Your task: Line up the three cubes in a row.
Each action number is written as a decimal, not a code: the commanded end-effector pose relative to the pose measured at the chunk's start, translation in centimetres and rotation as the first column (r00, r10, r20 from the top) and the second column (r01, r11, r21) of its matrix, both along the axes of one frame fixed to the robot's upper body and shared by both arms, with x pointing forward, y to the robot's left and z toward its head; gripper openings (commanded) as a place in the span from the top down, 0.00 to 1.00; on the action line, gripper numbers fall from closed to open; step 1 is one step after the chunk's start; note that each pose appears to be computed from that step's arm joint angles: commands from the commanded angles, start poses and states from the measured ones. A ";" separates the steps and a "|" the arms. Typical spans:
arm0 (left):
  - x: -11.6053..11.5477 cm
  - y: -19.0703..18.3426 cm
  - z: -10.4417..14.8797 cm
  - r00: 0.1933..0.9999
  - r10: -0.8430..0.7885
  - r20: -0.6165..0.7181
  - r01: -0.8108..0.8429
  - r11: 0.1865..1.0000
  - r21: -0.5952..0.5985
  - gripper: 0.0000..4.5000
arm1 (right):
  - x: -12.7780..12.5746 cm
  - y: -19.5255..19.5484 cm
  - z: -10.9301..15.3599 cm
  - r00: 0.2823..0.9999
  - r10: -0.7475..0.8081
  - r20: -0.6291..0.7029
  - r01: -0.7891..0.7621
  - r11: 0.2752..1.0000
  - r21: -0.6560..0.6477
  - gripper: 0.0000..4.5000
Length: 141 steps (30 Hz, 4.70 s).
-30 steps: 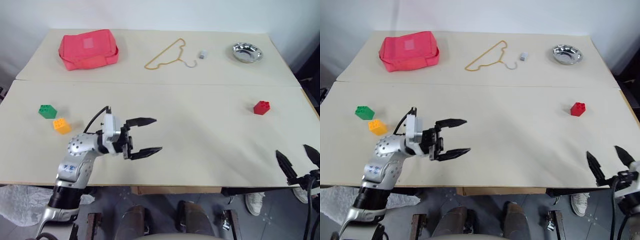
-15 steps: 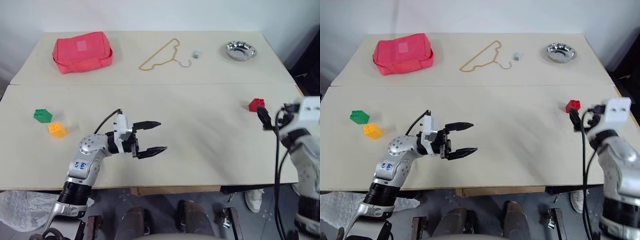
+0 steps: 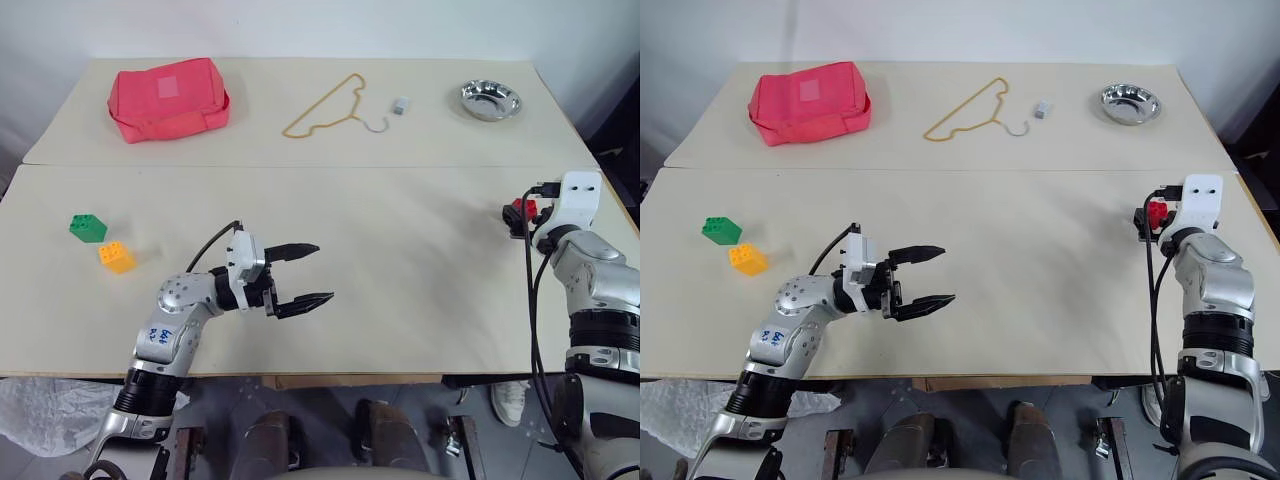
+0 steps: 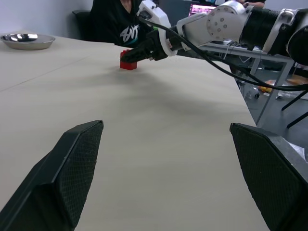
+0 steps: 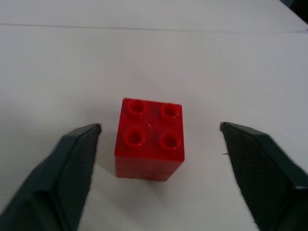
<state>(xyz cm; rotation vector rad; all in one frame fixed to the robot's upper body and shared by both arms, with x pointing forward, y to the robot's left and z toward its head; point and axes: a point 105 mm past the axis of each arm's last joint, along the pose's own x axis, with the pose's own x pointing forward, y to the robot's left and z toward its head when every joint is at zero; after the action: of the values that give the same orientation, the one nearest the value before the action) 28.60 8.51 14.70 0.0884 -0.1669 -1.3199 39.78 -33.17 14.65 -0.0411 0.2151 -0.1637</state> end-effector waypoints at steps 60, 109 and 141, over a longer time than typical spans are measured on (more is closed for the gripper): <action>-7.6 24.0 -3.5 0.318 0.948 0.011 -0.947 0.318 -0.040 0.00 | -11.0 19.6 4.2 -0.070 0.964 0.256 -0.933 0.028 -0.359 0.01; 6.8 32.5 2.6 -0.030 0.997 -0.069 -0.907 0.002 0.421 0.54 | -11.9 22.2 4.7 0.009 0.917 0.398 -0.941 0.143 -0.307 0.00; 7.9 -5.9 0.7 0.970 -0.224 0.092 0.103 0.724 0.682 0.66 | -15.1 11.1 0.9 0.446 0.854 0.269 -0.834 0.505 -0.221 0.00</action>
<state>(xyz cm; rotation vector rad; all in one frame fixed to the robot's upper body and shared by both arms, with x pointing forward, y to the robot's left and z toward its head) 35.84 2.64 14.59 0.7979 0.2086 -1.5299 25.01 -21.83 14.18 -0.1469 -0.1433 0.8699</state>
